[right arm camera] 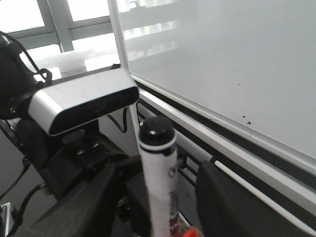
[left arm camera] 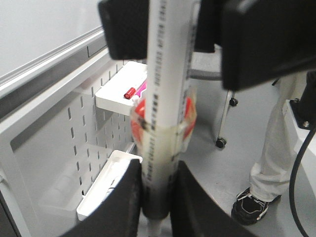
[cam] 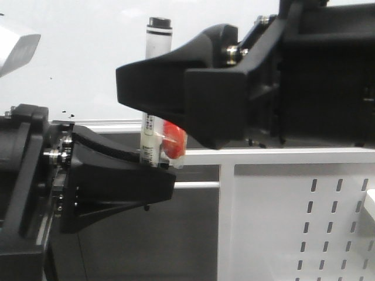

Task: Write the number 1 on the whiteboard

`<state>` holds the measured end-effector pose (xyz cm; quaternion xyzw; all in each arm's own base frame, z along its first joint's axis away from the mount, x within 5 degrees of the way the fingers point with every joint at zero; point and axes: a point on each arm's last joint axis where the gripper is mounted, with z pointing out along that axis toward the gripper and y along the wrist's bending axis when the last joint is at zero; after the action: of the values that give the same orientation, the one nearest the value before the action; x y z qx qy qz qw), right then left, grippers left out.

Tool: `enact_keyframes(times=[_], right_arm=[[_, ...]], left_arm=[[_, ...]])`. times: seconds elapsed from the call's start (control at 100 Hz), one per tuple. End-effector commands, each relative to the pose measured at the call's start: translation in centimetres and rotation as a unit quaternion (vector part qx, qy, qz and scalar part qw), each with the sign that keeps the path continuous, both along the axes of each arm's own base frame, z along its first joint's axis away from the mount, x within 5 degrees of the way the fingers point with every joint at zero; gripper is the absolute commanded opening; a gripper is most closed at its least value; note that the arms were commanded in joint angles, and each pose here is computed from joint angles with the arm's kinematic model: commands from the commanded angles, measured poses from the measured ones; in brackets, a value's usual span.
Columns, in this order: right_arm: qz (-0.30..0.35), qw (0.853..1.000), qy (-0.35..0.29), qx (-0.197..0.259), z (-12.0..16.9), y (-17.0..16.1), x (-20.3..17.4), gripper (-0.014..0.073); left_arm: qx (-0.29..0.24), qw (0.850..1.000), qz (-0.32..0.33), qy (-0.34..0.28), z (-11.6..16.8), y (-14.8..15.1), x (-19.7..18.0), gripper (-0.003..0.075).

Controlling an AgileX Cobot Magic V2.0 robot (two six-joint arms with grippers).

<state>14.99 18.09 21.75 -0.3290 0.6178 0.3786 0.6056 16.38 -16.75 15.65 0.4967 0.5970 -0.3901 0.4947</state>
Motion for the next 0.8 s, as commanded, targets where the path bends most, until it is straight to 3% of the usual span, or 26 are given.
enact_keyframes(times=[0.0,0.12,0.26,0.53,0.62,0.79], right_arm=[[0.012,0.998,-0.043,0.052,2.00,0.34,-0.01,0.0318],[0.012,0.998,-0.042,0.051,1.96,0.34,0.00,0.0193],[0.012,0.998,-0.043,0.054,2.02,0.34,-0.02,-0.0078],[0.012,0.997,-0.044,0.055,2.03,0.34,-0.02,-0.0069],[0.012,0.997,-0.044,0.055,2.03,0.34,-0.02,-0.0069],[0.012,0.997,-0.044,0.055,2.03,0.34,-0.02,-0.0069]], left_arm=[[-0.116,0.993,-0.019,-0.027,2.72,-0.54,-0.09,-0.0021],[-0.116,0.993,-0.017,-0.026,2.73,-0.53,-0.05,-0.0021],[-0.117,0.993,-0.014,-0.026,2.75,-0.52,0.01,-0.0021],[-0.121,0.992,-0.004,-0.026,2.81,-0.48,0.19,0.0006],[-0.120,0.992,-0.004,-0.027,2.81,-0.48,0.19,0.0139],[-0.131,0.991,0.027,-0.024,2.97,-0.35,0.72,0.0531]])
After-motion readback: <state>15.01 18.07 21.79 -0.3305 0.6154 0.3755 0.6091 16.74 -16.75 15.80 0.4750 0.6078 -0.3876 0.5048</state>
